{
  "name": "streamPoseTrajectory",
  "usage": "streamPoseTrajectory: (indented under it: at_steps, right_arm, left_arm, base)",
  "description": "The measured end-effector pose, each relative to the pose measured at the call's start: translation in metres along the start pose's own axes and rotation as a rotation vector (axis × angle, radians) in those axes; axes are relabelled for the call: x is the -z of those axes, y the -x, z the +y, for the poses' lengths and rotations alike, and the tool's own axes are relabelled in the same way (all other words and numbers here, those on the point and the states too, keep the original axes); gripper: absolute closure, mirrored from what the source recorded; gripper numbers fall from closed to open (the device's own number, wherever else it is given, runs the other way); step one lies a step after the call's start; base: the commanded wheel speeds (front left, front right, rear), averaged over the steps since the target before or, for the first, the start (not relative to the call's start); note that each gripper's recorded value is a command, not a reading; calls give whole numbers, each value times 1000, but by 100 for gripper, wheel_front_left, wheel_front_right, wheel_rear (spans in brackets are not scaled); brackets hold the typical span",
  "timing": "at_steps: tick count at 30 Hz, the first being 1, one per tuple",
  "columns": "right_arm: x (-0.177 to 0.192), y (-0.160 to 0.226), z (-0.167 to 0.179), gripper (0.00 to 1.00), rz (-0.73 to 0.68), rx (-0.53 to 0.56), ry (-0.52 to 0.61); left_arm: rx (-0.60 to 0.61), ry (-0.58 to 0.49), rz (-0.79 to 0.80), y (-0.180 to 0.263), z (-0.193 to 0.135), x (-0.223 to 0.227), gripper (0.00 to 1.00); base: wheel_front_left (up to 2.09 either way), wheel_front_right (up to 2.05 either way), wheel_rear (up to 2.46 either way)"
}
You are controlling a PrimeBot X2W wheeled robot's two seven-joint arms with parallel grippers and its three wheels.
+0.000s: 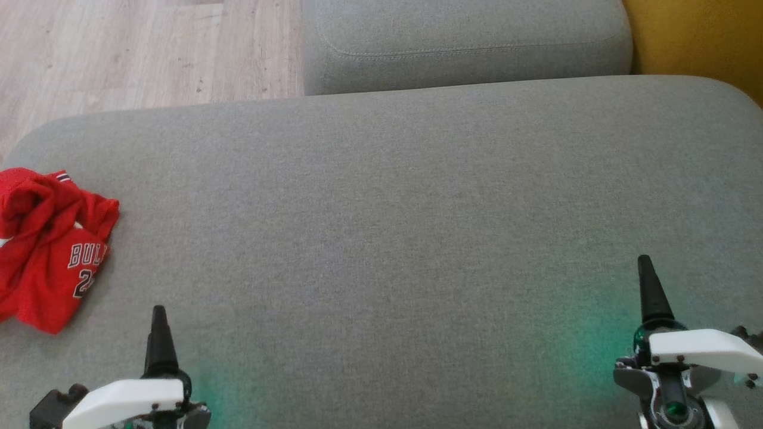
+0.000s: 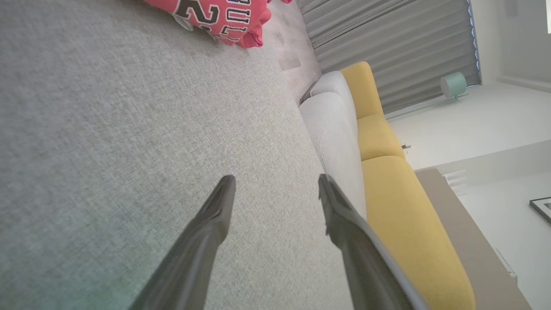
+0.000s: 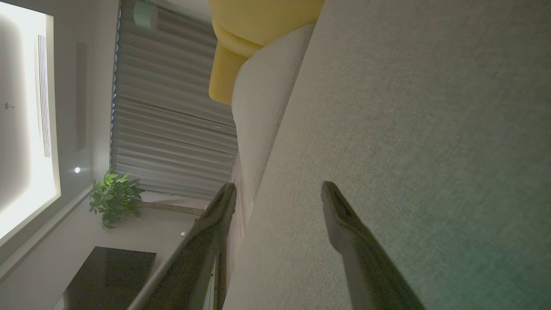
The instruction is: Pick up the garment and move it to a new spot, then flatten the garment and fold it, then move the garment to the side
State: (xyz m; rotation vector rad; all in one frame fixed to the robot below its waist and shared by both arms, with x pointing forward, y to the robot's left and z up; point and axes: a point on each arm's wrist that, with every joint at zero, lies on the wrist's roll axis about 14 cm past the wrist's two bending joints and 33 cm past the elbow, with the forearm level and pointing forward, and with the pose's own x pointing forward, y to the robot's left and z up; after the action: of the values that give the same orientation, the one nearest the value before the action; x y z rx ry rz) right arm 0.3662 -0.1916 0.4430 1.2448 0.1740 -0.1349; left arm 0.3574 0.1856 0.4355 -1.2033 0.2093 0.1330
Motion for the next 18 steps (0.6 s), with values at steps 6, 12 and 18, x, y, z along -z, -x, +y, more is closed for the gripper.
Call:
streamPoseTrajectory:
  at_steps: [6,12,18]
  right_arm:
    - [3,-4,6,0,5,-14,96]
    - [6,-5,6,0,9,-14,177]
    - [7,-5,5,0,11,-14,245]
  left_arm:
    - [1,-100,9,-1,-1,4,0]
    - [-1,-179,6,-1,0,5,0]
    - [-10,-248,4,-2,2,5,0]
  base:
    - [0,0,0]
    - [0,0,0]
    - [0,0,0]
